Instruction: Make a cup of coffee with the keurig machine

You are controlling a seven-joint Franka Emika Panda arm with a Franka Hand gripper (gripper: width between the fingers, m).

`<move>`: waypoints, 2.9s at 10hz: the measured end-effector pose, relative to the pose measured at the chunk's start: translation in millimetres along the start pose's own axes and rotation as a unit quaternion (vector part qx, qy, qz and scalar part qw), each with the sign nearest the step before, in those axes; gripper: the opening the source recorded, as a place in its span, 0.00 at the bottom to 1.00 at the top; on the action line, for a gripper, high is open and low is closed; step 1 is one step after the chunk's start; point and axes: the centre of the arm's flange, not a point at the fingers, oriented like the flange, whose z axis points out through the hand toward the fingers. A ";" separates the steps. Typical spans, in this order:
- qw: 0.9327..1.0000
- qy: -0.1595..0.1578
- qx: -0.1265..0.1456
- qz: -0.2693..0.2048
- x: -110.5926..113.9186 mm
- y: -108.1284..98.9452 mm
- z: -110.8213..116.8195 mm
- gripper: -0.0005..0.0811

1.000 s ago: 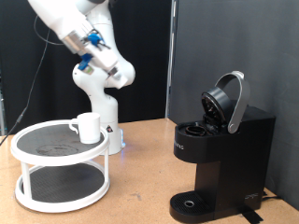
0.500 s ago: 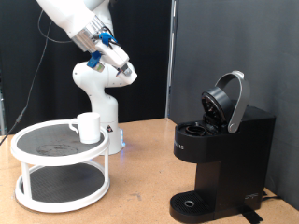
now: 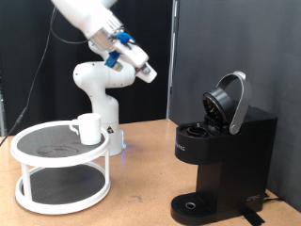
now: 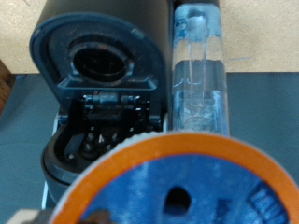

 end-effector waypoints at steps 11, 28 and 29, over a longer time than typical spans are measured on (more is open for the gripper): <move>1.000 0.001 0.013 -0.004 -56.8 17.5 33.7 0.45; 0.996 0.064 0.059 0.011 -44.9 -21.9 153.2 0.45; 0.996 0.067 0.060 0.012 -43.6 -24.2 159.4 0.45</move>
